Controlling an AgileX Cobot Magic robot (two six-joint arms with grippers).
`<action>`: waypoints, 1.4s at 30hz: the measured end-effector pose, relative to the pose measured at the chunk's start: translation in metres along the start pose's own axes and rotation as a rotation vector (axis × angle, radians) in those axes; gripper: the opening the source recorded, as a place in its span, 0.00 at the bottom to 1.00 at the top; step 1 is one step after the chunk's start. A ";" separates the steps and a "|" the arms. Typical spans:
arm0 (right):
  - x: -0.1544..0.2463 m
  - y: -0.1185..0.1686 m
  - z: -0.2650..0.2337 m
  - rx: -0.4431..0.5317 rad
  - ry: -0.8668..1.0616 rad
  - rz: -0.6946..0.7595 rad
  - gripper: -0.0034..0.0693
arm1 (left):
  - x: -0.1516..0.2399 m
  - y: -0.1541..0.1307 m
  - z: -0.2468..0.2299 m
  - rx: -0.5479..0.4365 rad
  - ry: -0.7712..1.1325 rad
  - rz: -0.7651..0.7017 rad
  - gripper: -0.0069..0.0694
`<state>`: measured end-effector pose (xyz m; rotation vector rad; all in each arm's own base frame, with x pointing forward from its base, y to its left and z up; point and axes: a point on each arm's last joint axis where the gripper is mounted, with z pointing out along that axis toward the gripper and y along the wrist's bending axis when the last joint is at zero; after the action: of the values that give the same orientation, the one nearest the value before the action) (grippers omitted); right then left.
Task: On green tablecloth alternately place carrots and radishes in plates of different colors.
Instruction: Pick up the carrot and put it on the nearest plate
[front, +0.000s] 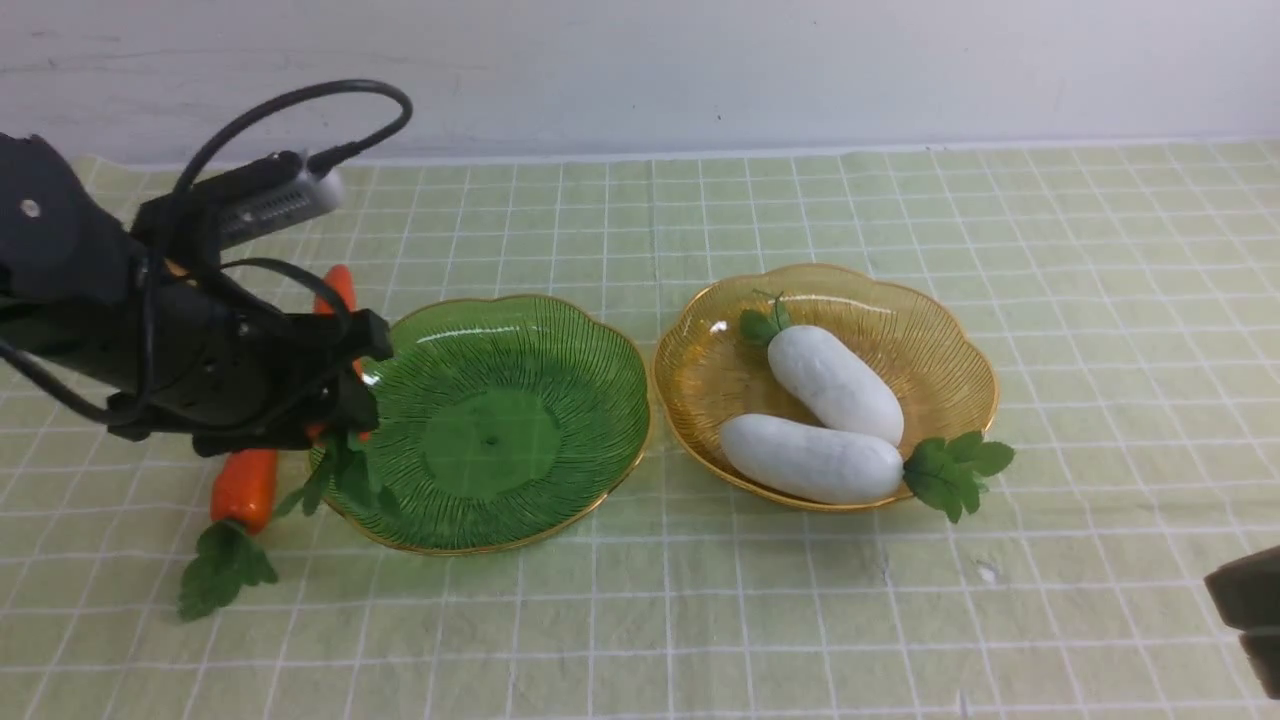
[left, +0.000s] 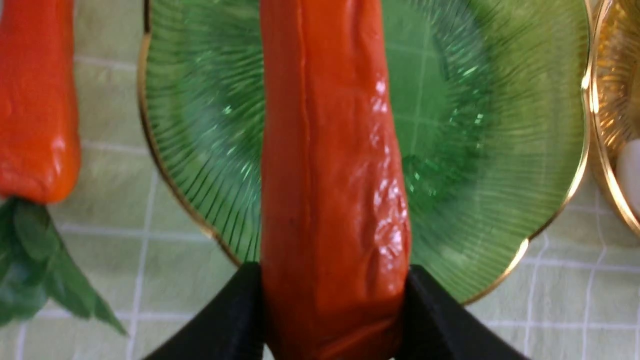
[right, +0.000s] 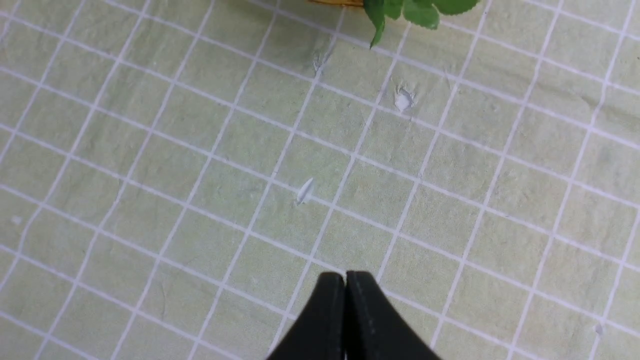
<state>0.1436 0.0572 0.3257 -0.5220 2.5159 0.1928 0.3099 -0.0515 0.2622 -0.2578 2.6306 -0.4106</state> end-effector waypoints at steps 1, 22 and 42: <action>0.000 0.000 0.000 0.000 0.000 0.000 0.03 | -0.001 0.001 0.006 -0.001 0.002 0.002 0.48; -0.001 0.000 0.000 0.001 -0.008 0.000 0.03 | -0.029 0.063 0.028 -0.212 0.008 0.013 0.87; -0.003 0.000 0.000 0.003 -0.030 0.000 0.03 | -0.024 0.113 0.086 -0.313 0.163 -0.042 0.52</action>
<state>0.1458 0.0578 0.3273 -0.5146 2.4865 0.1948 0.3589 0.0393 0.1620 -0.3945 2.8486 -0.0303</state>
